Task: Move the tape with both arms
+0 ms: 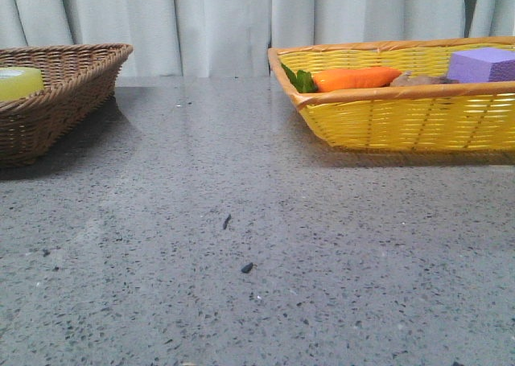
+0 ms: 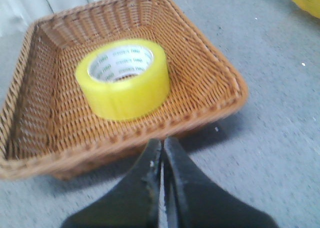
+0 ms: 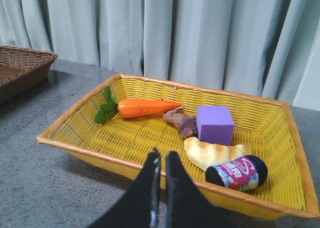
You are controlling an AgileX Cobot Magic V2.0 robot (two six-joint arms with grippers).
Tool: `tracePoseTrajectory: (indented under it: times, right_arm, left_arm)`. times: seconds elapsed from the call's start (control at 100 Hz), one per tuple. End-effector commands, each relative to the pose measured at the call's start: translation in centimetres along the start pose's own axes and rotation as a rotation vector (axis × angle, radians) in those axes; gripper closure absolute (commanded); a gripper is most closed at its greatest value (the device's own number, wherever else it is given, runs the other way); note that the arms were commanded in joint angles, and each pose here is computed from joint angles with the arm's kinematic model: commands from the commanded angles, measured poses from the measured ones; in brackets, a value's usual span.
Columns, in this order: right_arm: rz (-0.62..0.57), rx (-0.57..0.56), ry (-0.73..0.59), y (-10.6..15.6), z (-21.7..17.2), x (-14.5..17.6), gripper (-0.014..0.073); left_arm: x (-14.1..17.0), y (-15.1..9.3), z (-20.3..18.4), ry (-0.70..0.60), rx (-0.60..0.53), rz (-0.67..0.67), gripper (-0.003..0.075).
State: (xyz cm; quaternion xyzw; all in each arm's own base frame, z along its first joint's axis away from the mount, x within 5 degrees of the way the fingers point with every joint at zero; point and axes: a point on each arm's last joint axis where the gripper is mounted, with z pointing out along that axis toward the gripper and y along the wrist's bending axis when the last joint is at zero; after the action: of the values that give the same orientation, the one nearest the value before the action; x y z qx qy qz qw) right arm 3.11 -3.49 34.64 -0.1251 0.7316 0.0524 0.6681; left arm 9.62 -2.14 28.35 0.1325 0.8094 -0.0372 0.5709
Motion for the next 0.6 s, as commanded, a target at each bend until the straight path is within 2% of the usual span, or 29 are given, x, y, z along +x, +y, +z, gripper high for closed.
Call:
tracePoseTrajectory:
  times: [0.0,0.11,0.29,0.59]
  right_arm:
    - [-0.052,0.017,-0.093,0.0,0.1,-0.8,0.0668]
    - [-0.096,0.046,-0.094,-0.1,0.4,0.2,0.0669]
    - [-0.096,0.057,-0.082,-0.2,0.3,0.7,0.0669]
    - [-0.096,0.058,-0.080,-0.2,0.3,0.7,0.0669]
  left_arm:
    - [0.2,-0.1,-1.1,-0.135,-0.011,-0.040,0.0741]
    - [1.5,-0.4,-2.1,-0.196,-0.011,-0.058,0.0741]
    - [1.5,-0.4,-3.5,-0.302,-0.026,-0.053,0.0741]
    - [1.4,-0.4,-3.5,-0.311,-0.028,-0.053,0.0741]
